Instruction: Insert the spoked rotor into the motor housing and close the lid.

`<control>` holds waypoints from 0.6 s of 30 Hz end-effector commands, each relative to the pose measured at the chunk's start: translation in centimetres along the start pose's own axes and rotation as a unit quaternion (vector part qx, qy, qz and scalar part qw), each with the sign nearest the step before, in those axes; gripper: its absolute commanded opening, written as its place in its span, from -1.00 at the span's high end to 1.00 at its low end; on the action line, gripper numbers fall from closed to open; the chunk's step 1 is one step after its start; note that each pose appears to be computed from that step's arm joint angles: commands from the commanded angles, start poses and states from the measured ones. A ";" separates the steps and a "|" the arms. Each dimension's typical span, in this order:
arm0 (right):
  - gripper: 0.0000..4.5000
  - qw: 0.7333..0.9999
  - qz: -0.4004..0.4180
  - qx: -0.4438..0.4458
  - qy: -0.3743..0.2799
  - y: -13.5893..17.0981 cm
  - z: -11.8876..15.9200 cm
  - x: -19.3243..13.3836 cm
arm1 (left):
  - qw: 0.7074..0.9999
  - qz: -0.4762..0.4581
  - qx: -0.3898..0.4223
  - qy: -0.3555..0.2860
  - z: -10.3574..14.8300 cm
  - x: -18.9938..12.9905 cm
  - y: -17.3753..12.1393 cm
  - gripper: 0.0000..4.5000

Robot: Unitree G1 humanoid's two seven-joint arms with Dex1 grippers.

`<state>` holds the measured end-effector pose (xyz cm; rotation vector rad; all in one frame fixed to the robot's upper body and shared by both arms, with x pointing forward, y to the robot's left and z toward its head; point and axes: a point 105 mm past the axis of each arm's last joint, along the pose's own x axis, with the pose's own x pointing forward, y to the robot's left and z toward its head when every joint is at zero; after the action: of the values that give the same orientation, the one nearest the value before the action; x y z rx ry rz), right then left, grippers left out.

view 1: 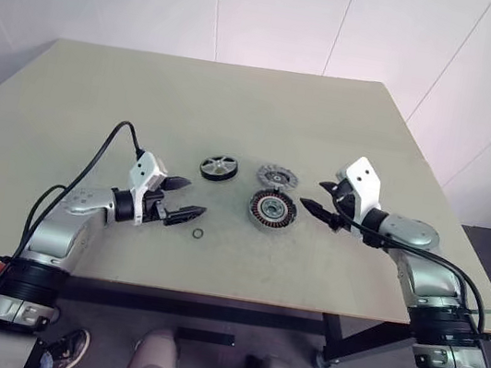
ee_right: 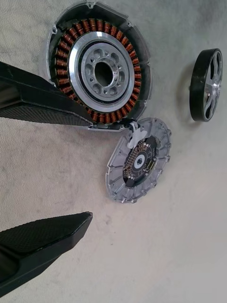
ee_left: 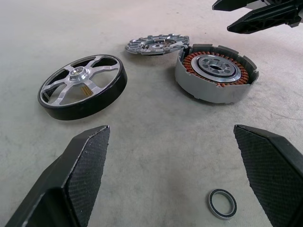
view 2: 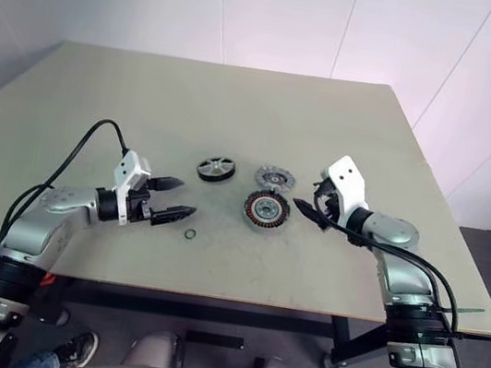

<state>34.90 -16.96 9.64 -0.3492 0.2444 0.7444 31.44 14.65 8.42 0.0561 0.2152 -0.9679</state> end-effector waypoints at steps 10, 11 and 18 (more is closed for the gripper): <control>-0.44 1.000 -0.002 -0.021 -0.010 -0.2 0.8 0.0 | 0.999 -0.012 0.033 -0.012 1.5 0.1 -0.2 -0.97; -0.44 1.000 -0.002 -0.021 -0.010 -0.2 0.8 0.0 | 0.999 -0.018 0.036 -0.008 1.3 0.2 -0.5 -0.97; -0.44 1.000 -0.003 -0.020 -0.010 -0.1 0.7 -0.1 | 0.996 -0.042 0.059 0.055 -2.3 0.2 -1.9 -0.97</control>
<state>34.85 -16.77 9.53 -0.3547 0.2424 0.7510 29.48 13.81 5.42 0.1606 0.3003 -1.0476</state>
